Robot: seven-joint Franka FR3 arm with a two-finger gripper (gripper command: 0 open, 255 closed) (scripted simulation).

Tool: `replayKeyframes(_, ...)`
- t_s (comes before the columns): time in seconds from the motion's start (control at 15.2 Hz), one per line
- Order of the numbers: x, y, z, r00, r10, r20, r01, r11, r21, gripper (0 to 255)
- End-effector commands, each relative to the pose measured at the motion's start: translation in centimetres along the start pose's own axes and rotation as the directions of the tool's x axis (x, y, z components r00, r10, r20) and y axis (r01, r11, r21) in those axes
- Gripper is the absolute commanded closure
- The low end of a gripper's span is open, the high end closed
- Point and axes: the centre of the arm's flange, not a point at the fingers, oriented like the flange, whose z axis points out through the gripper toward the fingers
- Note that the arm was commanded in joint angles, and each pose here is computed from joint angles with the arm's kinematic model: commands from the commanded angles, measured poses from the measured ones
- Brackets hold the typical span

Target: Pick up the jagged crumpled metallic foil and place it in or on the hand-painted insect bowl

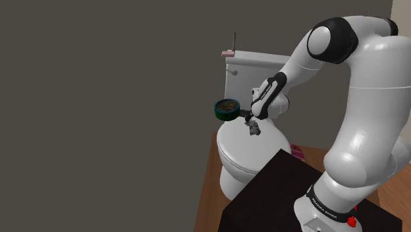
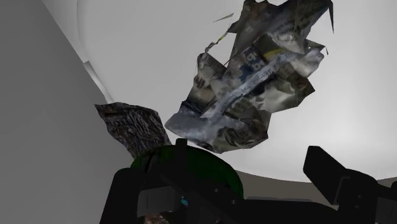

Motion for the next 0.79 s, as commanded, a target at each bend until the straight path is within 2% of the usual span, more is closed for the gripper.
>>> replayKeyframes(0.0,-0.2,0.0,1.3,1.0,-0.002,-0.002,0.002,1.0,-0.004,0)
replayKeyframes(0.4,-0.2,0.0,4.3,1.0,-0.002,-0.002,0.002,1.0,-0.004,0)
replayKeyframes(0.73,-0.2,0.0,4.3,1.0,-0.002,-0.002,0.002,1.0,-0.004,0)
